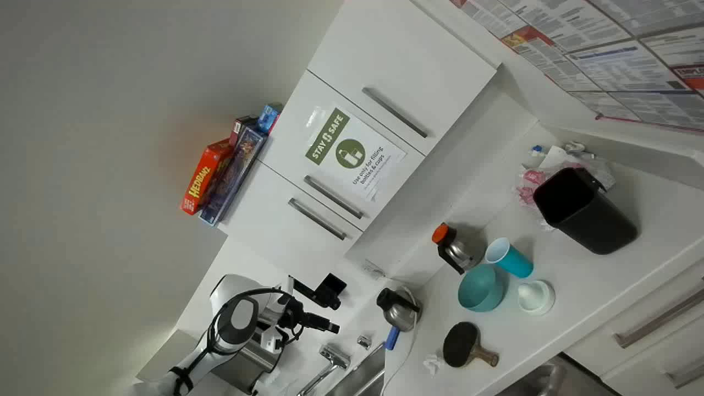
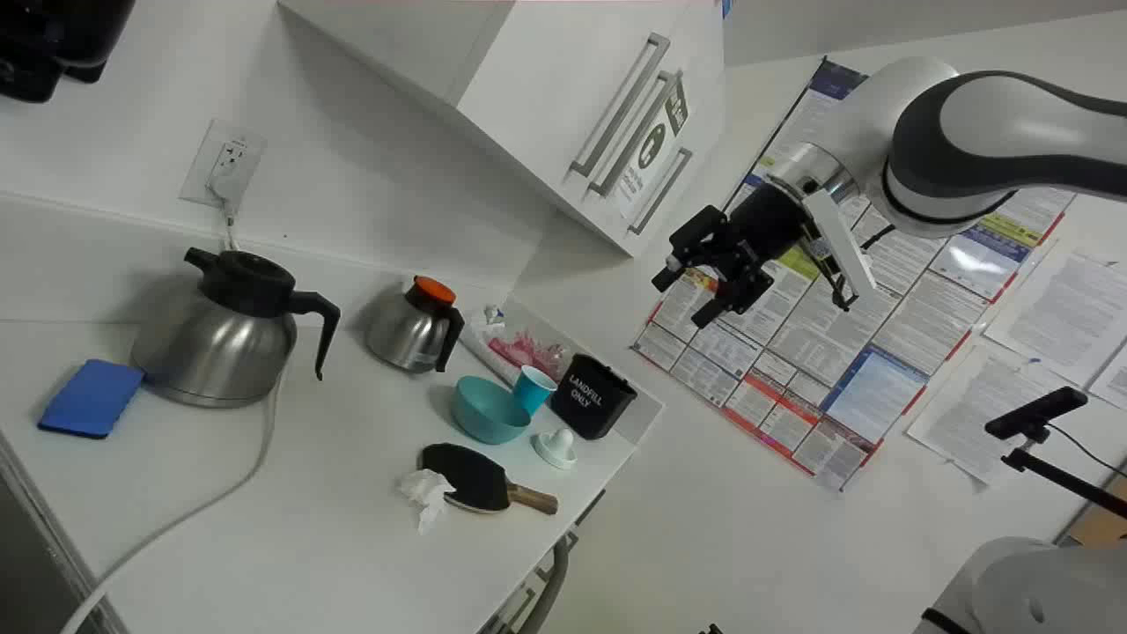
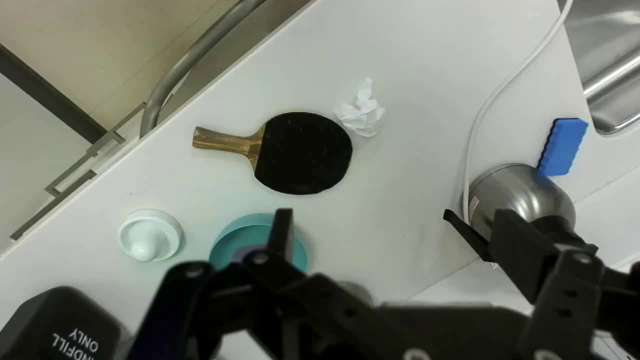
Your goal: Open the drawer on the far right
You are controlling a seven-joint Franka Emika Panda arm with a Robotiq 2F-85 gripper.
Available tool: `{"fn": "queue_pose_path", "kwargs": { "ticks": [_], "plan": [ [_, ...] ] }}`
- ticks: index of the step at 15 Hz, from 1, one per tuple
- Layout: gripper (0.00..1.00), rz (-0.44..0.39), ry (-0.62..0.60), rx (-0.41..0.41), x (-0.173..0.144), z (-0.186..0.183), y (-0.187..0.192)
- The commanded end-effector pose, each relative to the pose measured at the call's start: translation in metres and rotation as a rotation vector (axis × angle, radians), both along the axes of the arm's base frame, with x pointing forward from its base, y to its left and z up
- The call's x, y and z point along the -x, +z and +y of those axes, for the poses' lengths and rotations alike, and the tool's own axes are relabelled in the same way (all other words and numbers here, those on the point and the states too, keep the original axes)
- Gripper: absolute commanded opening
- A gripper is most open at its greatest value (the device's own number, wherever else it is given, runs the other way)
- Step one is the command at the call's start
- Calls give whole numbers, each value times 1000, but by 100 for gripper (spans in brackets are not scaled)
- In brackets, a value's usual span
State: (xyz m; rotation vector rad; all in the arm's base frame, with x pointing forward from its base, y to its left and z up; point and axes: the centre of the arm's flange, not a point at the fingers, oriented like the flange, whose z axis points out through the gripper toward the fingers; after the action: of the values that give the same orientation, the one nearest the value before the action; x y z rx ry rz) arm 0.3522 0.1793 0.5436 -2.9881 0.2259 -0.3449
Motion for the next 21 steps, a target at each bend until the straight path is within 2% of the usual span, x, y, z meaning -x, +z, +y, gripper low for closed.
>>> {"fn": "queue_pose_path", "kwargs": {
  "ticks": [1, 7, 11, 17, 21],
  "plan": [
    [100, 0, 0, 0, 0, 0, 0],
    [100, 0, 1, -4, -1, 0, 0],
    [100, -40, -44, -15, -19, -25, 5],
    [100, -81, -172, -46, -56, -121, 5],
    [100, -83, -263, -52, -63, -198, -4]
  ]
}}
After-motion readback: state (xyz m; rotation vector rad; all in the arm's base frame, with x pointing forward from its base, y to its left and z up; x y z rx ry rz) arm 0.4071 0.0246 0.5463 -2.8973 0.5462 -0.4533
